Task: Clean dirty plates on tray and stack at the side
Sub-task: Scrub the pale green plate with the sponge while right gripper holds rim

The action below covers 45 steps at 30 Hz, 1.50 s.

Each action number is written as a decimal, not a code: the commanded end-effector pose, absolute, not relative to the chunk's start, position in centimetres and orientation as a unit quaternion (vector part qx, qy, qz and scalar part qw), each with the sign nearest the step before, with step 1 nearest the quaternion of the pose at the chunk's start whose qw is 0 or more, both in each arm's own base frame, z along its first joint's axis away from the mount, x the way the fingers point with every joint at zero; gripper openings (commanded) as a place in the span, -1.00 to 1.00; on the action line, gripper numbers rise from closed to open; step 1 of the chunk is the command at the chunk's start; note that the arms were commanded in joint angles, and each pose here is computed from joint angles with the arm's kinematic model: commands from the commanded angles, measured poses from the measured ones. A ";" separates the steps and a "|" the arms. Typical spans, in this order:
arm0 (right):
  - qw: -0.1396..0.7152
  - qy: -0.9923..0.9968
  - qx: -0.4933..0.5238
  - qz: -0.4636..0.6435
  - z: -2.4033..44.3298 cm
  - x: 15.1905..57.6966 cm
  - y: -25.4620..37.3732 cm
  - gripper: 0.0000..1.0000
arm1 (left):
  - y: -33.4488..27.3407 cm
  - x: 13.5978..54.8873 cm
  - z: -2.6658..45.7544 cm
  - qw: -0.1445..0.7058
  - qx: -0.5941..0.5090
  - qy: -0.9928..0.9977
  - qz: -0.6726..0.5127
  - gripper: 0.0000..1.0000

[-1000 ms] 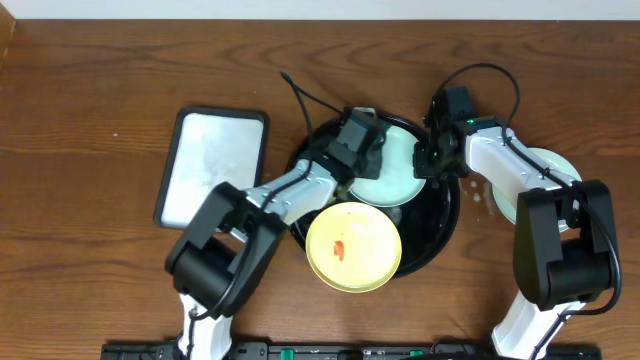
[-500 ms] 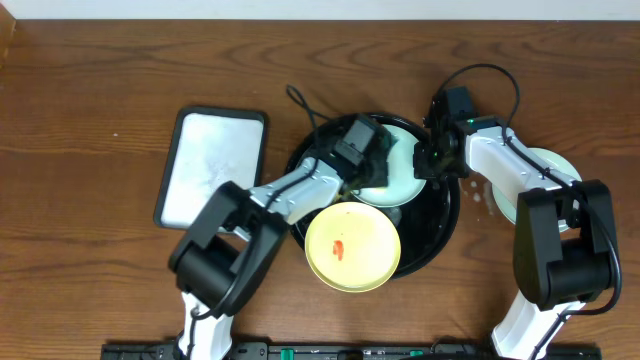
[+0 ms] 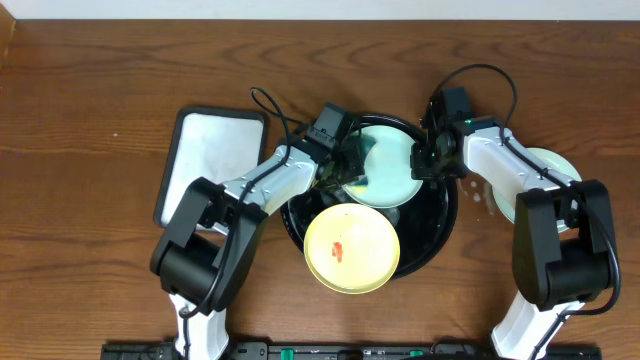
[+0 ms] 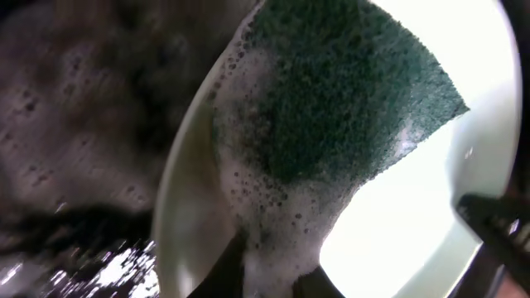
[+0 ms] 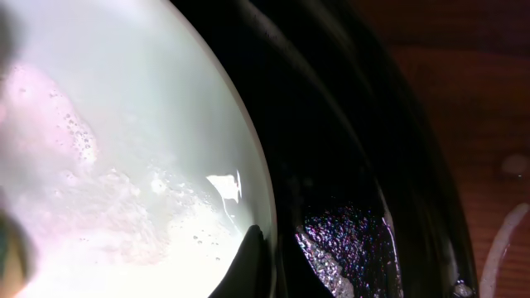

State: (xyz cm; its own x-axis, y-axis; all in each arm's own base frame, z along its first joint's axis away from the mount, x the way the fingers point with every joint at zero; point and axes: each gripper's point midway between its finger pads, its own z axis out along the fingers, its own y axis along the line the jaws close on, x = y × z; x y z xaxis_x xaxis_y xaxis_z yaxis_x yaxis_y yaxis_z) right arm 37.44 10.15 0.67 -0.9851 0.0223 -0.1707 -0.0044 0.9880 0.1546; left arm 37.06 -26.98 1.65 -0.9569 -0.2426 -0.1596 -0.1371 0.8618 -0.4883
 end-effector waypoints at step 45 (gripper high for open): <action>0.064 0.997 0.004 0.053 -0.5 36.4 9.4 -0.98 | -19.1 41.7 10.8 0.321 0.057 0.944 -0.047 -0.85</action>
